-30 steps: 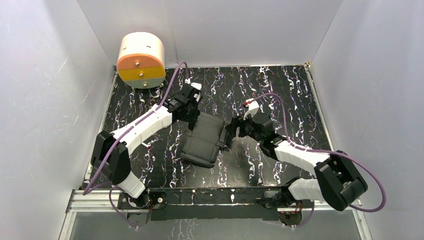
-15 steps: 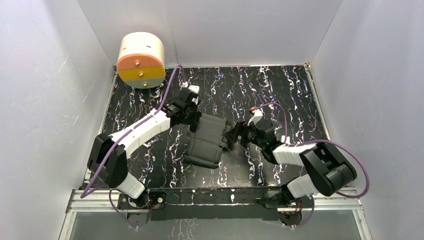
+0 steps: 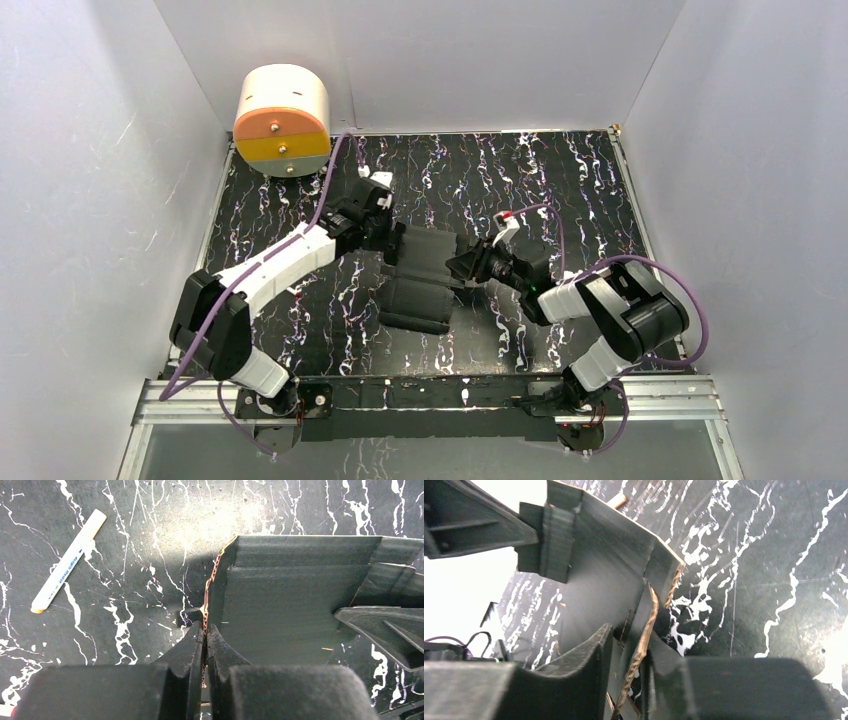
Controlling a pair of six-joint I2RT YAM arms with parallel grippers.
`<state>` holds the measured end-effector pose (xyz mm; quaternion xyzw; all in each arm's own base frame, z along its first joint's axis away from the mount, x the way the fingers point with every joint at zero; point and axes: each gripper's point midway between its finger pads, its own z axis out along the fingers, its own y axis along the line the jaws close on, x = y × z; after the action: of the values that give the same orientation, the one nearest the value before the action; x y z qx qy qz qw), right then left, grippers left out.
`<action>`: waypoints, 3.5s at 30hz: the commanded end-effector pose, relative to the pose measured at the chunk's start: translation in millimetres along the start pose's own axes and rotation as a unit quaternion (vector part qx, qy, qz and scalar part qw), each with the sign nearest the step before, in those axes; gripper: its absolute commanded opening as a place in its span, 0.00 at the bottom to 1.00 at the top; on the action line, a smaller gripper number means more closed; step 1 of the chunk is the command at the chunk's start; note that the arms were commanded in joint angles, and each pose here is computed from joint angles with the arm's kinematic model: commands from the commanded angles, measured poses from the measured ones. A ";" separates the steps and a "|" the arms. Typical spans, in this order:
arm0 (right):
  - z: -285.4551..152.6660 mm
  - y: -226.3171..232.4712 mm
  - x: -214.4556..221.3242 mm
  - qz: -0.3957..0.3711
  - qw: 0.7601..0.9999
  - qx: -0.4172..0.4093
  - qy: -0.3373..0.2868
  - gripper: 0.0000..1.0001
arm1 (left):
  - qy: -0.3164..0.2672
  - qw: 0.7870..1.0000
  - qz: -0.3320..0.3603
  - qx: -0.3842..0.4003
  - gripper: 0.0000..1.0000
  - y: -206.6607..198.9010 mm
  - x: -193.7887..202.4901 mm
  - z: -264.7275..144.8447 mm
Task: Fold the paper box
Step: Fold the paper box at the center of the board.
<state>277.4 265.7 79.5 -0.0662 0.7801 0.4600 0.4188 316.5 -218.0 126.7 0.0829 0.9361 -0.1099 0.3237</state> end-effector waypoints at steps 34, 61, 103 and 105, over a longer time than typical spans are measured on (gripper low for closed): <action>-35.1 72.8 -78.6 0.038 0.983 -0.158 -0.090 0.05 | -0.089 0.904 -0.256 0.331 0.64 -1.9 1.5 -20.3; -37.4 81.3 -81.6 0.058 0.979 -0.173 -0.085 0.05 | -0.125 0.889 -0.227 0.378 0.22 -15.9 6.0 -42.8; -19.3 41.9 -62.0 0.043 0.996 -0.038 -0.064 0.05 | -0.149 0.969 -0.114 0.163 0.49 -20.7 26.1 -27.7; -20.1 44.2 -62.1 0.045 0.996 -0.046 -0.065 0.05 | -0.129 0.968 -0.133 0.166 0.55 -12.6 32.5 -23.5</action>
<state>278.1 254.8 136.7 -0.0095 0.7622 0.4984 0.4130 268.1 -238.8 125.4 0.0257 0.8489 -0.3302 0.4119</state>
